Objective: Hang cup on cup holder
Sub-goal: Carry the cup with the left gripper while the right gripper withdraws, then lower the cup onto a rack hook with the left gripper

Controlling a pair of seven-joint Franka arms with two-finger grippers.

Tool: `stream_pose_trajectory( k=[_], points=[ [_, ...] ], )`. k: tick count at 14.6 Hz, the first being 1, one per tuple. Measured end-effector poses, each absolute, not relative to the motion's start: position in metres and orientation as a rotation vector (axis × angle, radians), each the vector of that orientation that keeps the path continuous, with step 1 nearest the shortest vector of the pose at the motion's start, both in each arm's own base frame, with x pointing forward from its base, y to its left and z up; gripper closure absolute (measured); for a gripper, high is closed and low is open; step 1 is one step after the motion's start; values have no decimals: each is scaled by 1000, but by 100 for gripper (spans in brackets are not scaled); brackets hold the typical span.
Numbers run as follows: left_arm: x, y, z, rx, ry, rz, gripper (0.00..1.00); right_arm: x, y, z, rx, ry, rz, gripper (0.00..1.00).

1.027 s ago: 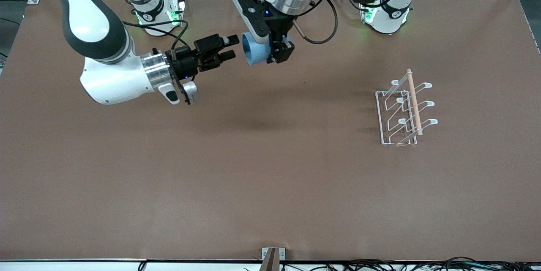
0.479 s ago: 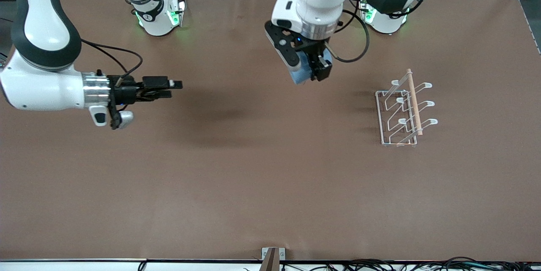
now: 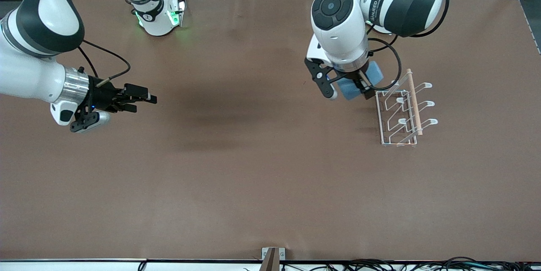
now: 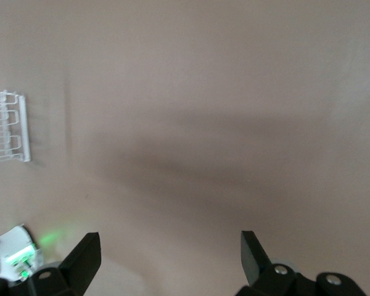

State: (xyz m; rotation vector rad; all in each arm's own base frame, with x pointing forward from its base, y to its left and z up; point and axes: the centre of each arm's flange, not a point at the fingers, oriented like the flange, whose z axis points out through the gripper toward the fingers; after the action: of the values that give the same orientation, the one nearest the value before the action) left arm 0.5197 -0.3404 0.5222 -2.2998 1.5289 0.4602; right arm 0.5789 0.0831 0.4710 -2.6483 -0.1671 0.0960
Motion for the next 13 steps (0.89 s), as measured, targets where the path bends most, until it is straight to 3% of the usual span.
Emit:
stream_pose_trajectory(
  k=[5, 13],
  points=[
    [533, -305, 505, -2032, 1496, 685, 17, 587, 102, 501, -2802, -335, -5, 0],
    [556, -255, 410, -1598, 1439, 996, 17, 600, 84, 569, -3009, -340, -142, 0]
  ],
)
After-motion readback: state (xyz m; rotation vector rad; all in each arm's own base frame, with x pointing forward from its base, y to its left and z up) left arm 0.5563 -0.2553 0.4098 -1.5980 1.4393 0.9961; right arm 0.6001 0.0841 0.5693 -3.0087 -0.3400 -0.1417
